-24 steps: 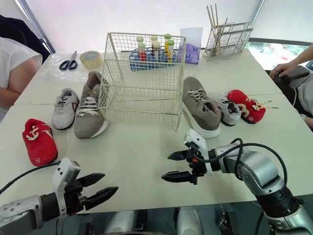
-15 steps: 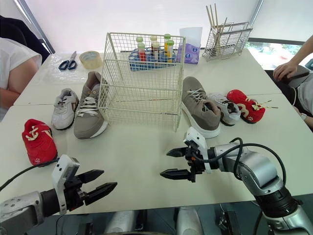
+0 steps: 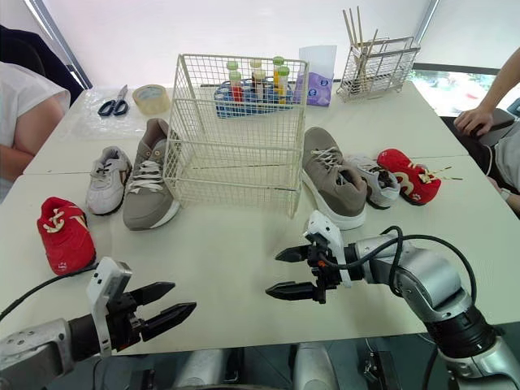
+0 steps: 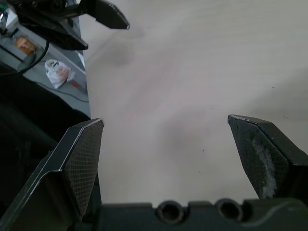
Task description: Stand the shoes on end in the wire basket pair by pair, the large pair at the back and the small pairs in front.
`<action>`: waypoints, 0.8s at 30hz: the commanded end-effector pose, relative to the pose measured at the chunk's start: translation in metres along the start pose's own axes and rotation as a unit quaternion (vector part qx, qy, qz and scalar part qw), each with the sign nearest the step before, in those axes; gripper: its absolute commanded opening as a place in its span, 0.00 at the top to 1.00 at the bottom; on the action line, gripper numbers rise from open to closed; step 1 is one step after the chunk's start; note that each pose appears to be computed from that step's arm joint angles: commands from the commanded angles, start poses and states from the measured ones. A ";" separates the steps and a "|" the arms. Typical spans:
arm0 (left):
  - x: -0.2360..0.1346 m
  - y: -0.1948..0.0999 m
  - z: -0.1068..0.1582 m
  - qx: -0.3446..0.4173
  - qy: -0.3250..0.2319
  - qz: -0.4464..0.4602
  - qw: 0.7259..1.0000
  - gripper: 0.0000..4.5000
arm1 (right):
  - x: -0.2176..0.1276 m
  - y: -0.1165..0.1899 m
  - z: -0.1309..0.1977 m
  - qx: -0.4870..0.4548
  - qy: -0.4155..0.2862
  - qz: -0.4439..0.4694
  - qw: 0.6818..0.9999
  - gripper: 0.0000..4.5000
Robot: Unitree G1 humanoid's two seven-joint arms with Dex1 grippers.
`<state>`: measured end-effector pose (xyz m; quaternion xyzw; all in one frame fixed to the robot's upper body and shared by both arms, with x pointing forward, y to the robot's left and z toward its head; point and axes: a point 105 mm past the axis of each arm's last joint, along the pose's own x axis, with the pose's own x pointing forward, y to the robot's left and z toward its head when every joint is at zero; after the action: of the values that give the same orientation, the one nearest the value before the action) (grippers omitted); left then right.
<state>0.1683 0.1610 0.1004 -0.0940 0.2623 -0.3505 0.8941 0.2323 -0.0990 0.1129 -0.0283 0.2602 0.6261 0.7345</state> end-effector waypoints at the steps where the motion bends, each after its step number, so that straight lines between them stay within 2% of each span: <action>1: -0.002 0.000 0.007 0.031 -0.006 -0.008 0.999 0.05 | -0.002 0.003 0.011 -0.034 -0.003 0.000 0.999 0.00; 4: -0.003 0.008 0.011 0.063 0.007 -0.014 0.998 0.05 | -0.008 0.009 0.024 -0.052 -0.003 0.018 0.998 0.00; 7: -0.006 0.014 0.024 0.107 0.019 -0.036 0.993 0.05 | -0.018 0.022 0.056 -0.086 -0.006 0.059 0.995 0.00; 10: -0.015 0.010 0.052 0.144 0.017 -0.080 0.986 0.05 | -0.034 0.030 0.102 -0.114 -0.023 0.084 0.990 0.00; 14: -0.022 -0.008 0.098 0.206 0.005 -0.132 0.969 0.05 | -0.040 0.003 0.150 -0.225 -0.023 0.007 0.974 0.00; 17: -0.019 -0.020 0.115 0.229 -0.007 -0.151 0.962 0.05 | -0.032 -0.027 0.156 -0.307 0.029 -0.053 0.950 0.00; 20: -0.018 -0.032 0.119 0.237 -0.006 -0.165 0.957 0.05 | -0.028 -0.047 0.162 -0.326 0.060 -0.077 0.940 0.00; 24: -0.020 -0.036 0.121 0.233 -0.007 -0.161 0.959 0.05 | -0.024 -0.060 0.157 -0.329 0.108 -0.084 0.934 0.00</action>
<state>0.2031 0.1474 0.2168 0.0654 0.1585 -0.5403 0.8239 0.3403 -0.0786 0.2323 -0.3324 0.1277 0.6072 0.7103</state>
